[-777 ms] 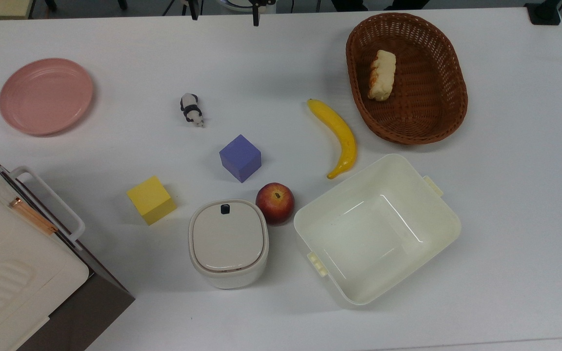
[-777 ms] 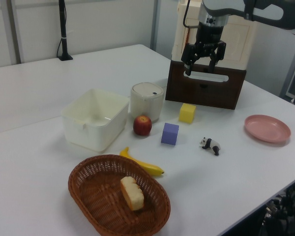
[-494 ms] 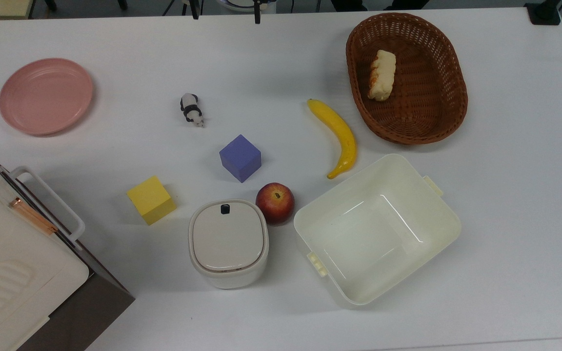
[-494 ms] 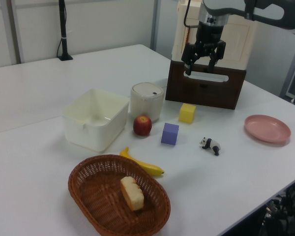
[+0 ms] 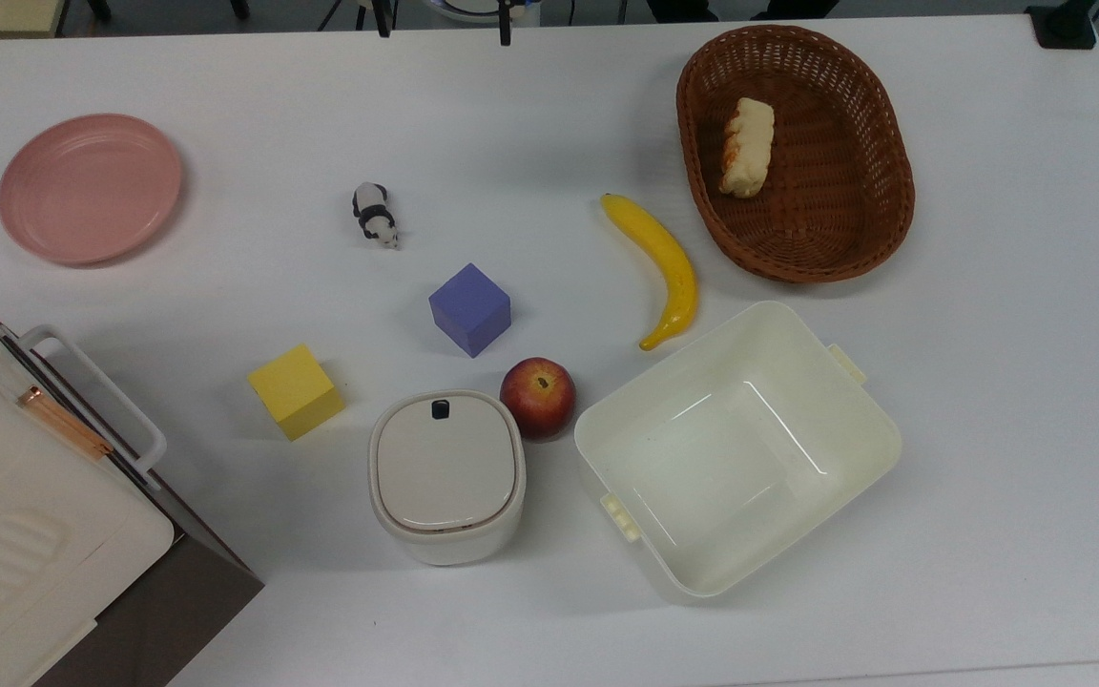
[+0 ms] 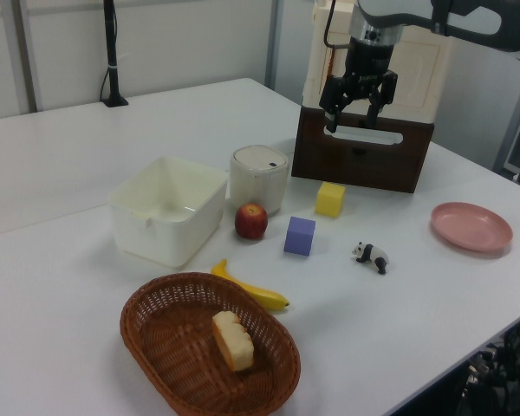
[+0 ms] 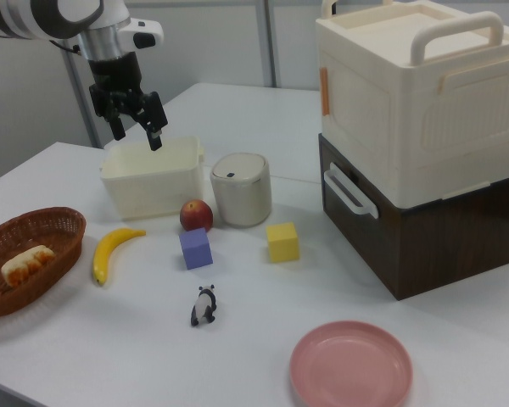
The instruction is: Slide open the drawer
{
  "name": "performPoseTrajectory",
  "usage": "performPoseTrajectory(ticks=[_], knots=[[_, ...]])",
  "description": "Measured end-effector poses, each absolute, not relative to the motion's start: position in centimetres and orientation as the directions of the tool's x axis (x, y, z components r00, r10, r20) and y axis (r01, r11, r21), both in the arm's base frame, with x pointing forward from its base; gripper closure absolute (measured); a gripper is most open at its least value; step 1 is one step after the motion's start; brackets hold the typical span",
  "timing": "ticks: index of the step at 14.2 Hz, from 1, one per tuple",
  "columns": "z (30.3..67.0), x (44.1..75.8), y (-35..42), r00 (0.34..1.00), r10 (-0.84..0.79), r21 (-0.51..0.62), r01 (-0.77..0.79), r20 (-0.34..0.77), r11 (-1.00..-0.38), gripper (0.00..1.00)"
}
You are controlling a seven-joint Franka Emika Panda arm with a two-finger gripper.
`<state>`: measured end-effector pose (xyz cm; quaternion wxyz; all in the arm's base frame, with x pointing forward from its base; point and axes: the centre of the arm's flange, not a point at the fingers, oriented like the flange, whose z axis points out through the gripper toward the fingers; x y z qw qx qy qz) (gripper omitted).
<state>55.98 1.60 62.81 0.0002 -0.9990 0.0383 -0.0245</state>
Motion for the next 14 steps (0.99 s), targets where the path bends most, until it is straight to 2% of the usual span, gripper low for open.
performPoseTrajectory(ticks=[11, 12, 14], knots=[[62.81, 55.98, 1.6, 0.996, -0.075, -0.002, -0.075, 0.049, -0.997, 0.0], [62.81, 55.98, 1.58, 0.997, -0.055, -0.001, -0.055, 0.049, -0.998, 0.0], [62.81, 56.0, 0.65, 0.995, 0.082, 0.007, 0.082, 0.049, -0.997, 0.0]])
